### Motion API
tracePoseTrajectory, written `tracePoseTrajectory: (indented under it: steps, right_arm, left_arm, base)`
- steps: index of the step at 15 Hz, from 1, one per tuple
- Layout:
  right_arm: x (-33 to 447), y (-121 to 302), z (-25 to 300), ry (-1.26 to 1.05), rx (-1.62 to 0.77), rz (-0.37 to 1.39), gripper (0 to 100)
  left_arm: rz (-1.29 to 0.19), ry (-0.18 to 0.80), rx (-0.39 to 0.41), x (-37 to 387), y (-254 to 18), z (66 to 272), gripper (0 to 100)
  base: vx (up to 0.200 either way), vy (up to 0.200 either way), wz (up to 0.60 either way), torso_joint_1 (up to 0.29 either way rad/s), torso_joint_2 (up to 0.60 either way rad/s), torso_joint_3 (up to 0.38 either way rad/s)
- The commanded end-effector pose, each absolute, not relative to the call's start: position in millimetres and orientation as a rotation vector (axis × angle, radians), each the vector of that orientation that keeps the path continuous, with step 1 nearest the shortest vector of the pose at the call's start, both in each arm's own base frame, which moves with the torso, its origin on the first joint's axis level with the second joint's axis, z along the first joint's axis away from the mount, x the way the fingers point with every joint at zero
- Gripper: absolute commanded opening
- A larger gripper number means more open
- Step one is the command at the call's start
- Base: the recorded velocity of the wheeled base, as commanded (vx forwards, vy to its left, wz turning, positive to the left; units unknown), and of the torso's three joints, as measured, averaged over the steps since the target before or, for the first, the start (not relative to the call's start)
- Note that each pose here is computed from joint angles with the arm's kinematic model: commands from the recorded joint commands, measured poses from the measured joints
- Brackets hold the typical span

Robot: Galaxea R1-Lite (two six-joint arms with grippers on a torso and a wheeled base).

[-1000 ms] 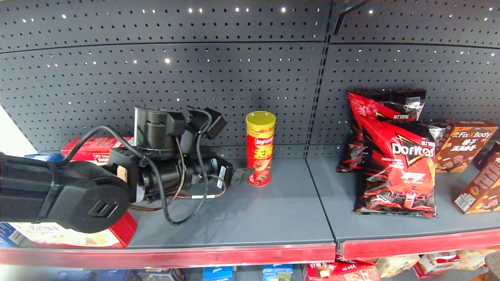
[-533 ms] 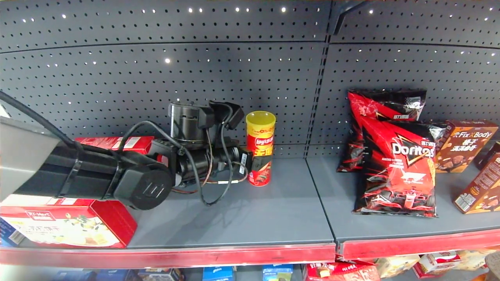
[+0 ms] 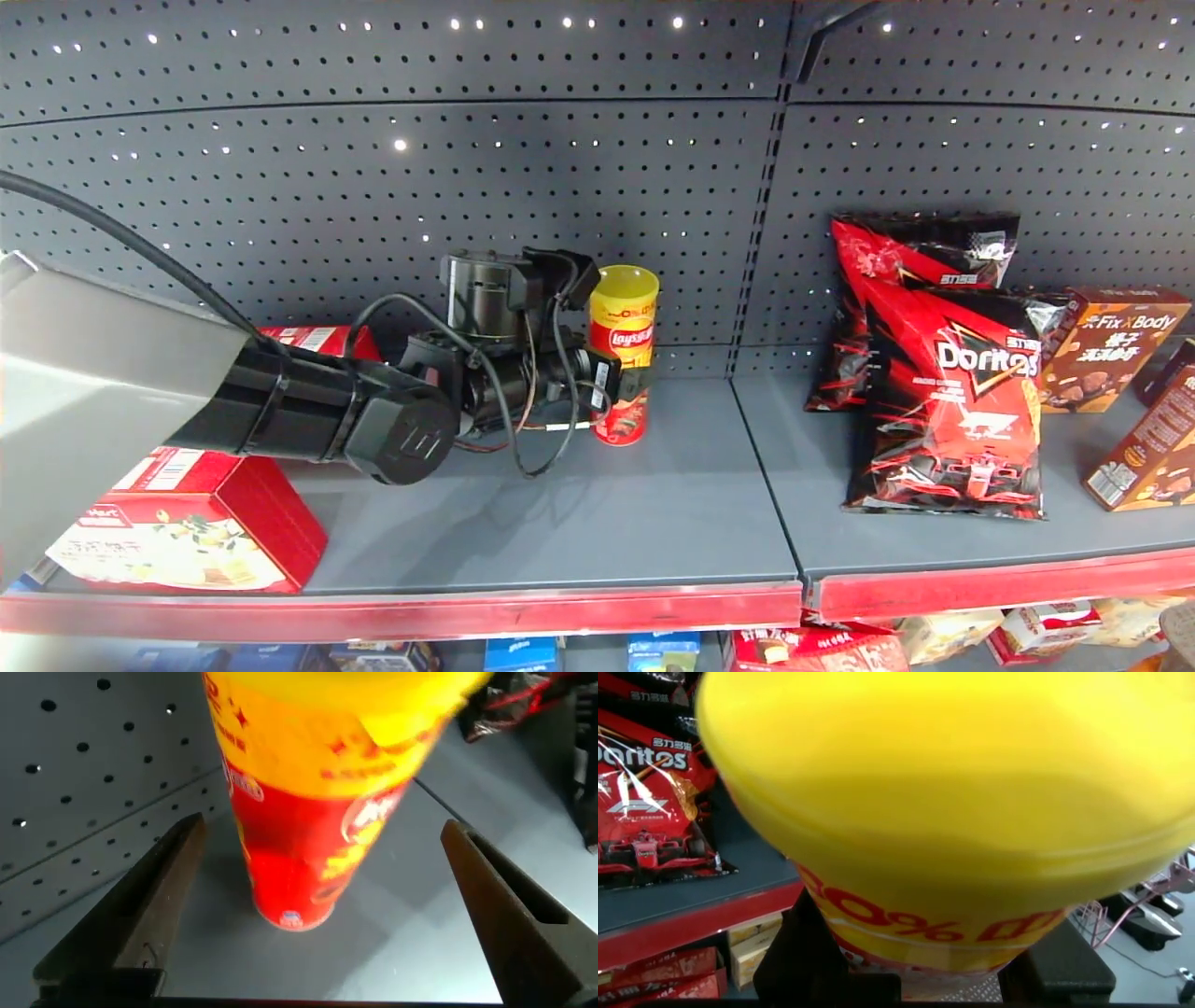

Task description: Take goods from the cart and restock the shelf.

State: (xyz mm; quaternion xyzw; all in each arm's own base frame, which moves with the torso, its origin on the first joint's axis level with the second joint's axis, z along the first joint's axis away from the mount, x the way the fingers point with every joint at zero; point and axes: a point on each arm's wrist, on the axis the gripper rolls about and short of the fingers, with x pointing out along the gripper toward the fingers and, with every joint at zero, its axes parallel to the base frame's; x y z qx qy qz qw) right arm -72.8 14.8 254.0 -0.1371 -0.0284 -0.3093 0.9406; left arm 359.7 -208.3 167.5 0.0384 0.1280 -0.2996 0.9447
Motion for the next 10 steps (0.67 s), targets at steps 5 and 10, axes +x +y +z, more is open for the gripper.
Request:
tracePoseTrajectory:
  steps: [5, 10]
  right_arm:
    - [-72.1, 14.6, 252.5, -0.052, -0.283, -0.631, 0]
    - [-71.3, 14.3, 252.0, -0.04, -0.307, -0.629, 0]
  left_arm:
    - [-0.581, 0.252, 0.041, 379.2, -218.8, 160.9, 100]
    - [-0.575, 0.255, 0.042, 391.0, -225.4, 150.8, 100]
  base:
    - [0.0, 0.0, 0.0, 0.0, 0.0, 0.0]
    - [0.0, 0.0, 0.0, 0.0, 0.0, 0.0]
